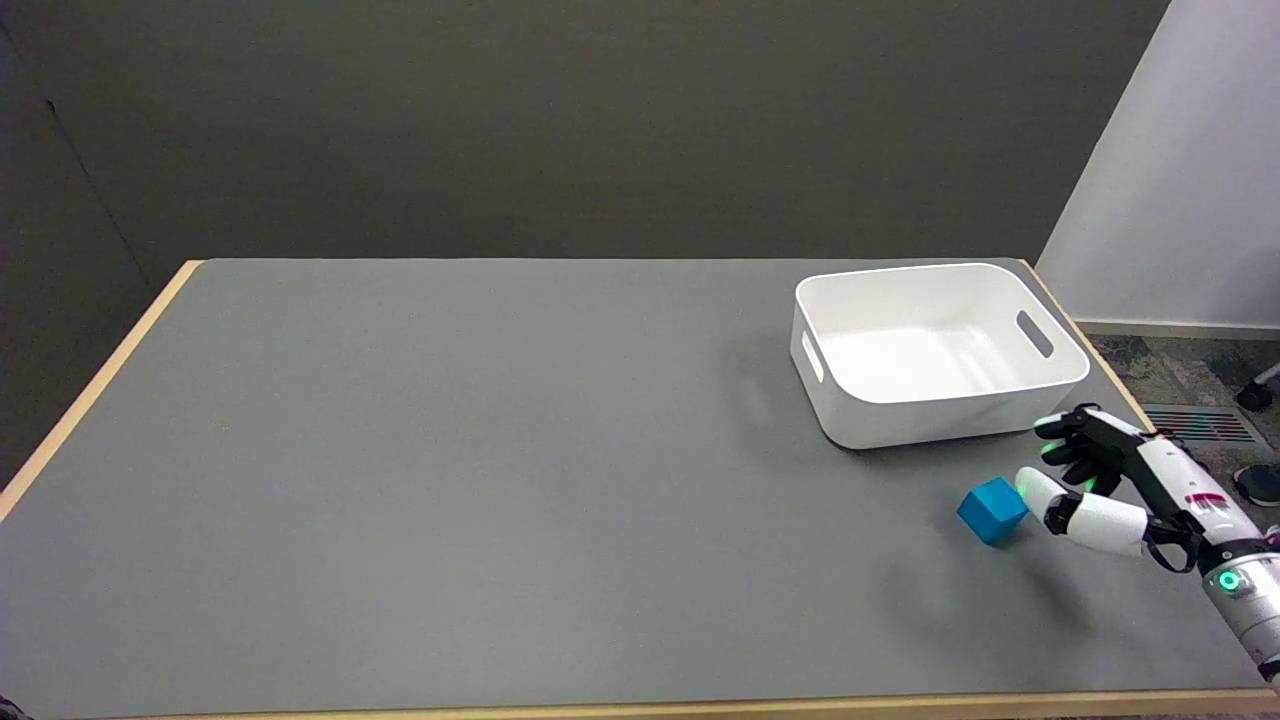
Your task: Pick up blue wooden cube.
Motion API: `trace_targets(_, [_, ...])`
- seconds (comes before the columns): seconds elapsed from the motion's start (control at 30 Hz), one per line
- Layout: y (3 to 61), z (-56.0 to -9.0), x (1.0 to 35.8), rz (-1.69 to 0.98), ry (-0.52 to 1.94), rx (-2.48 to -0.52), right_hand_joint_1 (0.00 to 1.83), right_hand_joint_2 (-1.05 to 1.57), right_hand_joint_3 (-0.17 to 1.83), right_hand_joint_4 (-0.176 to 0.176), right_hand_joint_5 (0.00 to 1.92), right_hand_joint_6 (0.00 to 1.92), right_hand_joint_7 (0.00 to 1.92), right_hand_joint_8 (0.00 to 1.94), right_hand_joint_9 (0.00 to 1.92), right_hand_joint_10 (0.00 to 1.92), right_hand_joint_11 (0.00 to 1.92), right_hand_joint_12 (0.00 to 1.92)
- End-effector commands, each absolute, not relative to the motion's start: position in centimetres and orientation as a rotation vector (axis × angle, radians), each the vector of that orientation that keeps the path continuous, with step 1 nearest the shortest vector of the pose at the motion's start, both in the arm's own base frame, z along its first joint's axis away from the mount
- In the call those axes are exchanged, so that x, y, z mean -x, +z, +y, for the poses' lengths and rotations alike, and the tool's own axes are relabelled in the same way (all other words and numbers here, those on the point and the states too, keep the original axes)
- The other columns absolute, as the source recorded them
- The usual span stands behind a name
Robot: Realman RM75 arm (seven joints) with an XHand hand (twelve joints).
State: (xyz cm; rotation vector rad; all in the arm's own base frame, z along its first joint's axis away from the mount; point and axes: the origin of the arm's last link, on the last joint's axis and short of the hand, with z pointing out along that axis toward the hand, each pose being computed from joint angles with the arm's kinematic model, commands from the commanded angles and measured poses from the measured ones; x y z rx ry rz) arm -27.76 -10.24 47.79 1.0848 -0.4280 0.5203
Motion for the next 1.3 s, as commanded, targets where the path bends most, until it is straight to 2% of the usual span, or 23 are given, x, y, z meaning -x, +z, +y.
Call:
trace_targets(0.03, [44.5,-11.7,26.0,-0.465,0.52,-1.19,0.53,0.6,0.84,-0.012,0.38,0.76,0.59,0.77,0.54,1.24,0.48,1.72])
trace_targets(0.47, [44.8,-9.8,30.4,-0.599,0.448,-1.117,0.52,0.6,0.83,-0.026,0.38,0.76,0.59,0.78,0.54,1.25,0.49,1.74])
trace_targets(1.07, [45.4,-11.4,29.4,-0.553,0.465,-1.138,0.53,0.61,0.83,-0.039,0.37,0.75,0.56,0.76,0.52,1.23,0.47,1.73])
trace_targets(1.3, [47.5,-11.7,26.5,-0.435,0.46,-1.133,0.53,0.61,0.83,-0.039,0.37,0.75,0.56,0.76,0.52,1.23,0.47,1.73])
